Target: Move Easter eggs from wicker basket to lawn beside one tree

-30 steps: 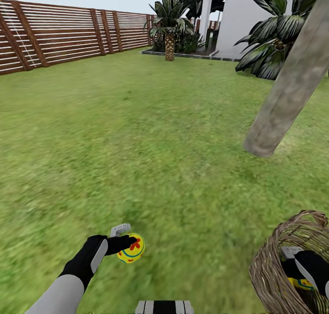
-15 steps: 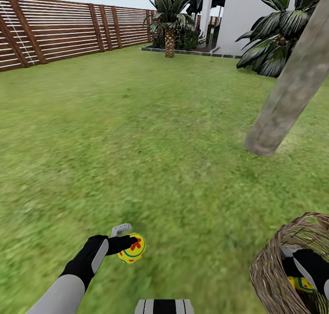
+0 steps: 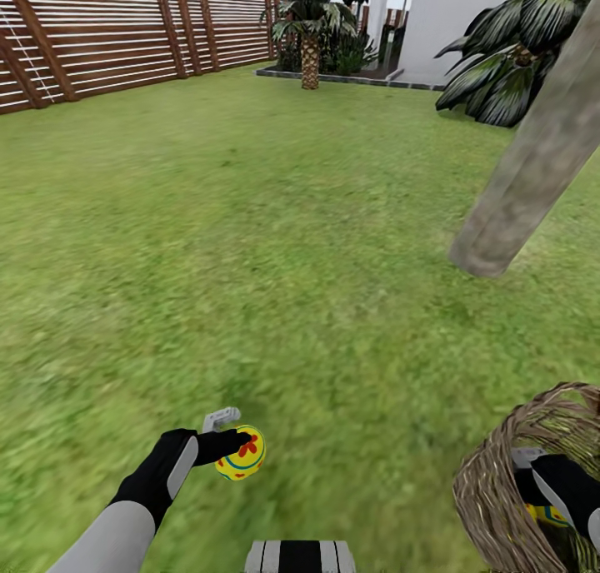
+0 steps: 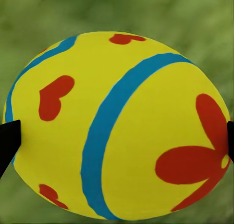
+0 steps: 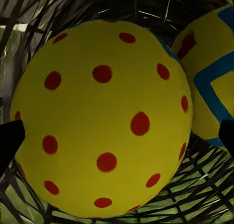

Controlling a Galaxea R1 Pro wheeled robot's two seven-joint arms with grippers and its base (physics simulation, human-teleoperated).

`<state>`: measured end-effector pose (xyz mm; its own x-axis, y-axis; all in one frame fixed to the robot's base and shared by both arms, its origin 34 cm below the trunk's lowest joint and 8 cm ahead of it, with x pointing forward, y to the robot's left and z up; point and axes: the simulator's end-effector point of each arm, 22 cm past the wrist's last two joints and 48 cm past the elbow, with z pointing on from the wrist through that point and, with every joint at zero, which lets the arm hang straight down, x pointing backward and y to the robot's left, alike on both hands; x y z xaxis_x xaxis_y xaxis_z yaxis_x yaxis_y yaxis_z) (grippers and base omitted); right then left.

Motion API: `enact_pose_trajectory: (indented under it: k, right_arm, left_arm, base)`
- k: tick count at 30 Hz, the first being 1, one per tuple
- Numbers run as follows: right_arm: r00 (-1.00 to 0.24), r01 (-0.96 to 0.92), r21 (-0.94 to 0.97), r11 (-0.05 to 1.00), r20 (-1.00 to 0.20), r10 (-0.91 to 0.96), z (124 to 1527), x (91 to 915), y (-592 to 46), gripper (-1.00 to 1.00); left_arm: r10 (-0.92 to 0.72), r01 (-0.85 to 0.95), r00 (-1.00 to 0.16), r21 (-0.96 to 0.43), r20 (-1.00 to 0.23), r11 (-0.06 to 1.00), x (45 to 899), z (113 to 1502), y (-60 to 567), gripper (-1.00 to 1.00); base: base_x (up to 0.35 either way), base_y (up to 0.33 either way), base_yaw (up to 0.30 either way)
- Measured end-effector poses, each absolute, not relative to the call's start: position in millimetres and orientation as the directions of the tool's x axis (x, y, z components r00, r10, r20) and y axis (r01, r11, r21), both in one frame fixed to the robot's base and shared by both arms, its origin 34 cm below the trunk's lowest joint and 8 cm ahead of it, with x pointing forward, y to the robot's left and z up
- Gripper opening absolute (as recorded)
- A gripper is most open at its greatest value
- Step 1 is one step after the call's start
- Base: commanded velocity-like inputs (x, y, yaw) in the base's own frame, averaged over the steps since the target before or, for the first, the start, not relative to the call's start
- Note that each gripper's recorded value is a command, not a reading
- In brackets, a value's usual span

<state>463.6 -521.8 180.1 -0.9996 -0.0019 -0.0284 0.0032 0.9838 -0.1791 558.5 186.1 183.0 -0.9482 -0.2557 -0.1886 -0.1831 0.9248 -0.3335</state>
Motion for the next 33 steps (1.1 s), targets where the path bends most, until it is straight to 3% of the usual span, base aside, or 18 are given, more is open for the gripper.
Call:
enact_pose_trajectory:
  k: [6, 7, 33]
  right_arm:
    - [-1.000, 0.012, -0.174, 0.985, -0.027, 0.008, 177.1, 462.7, -520.8, 1.00]
    - [-1.000, 0.010, -0.175, 0.984, -0.029, 0.005, 177.1, 463.1, -521.1, -1.00]
    - [-1.000, 0.004, -0.178, 0.984, -0.029, -0.001, 177.2, 463.4, -521.6, -1.00]
  left_arm:
    - [-0.257, -0.186, -0.949, -0.334, -0.181, 0.924, 556.0, 179.2, 185.3, -1.00]
    - [-0.257, -0.186, -0.949, -0.334, -0.181, 0.924, 556.0, 179.2, 185.3, -1.00]
    - [-0.257, -0.186, -0.950, -0.338, -0.180, 0.923, 556.0, 179.4, 182.7, -1.00]
  base:
    - [0.000, 0.000, 0.000]
    - [0.000, 0.000, 0.000]
    - [0.000, 0.000, 0.000]
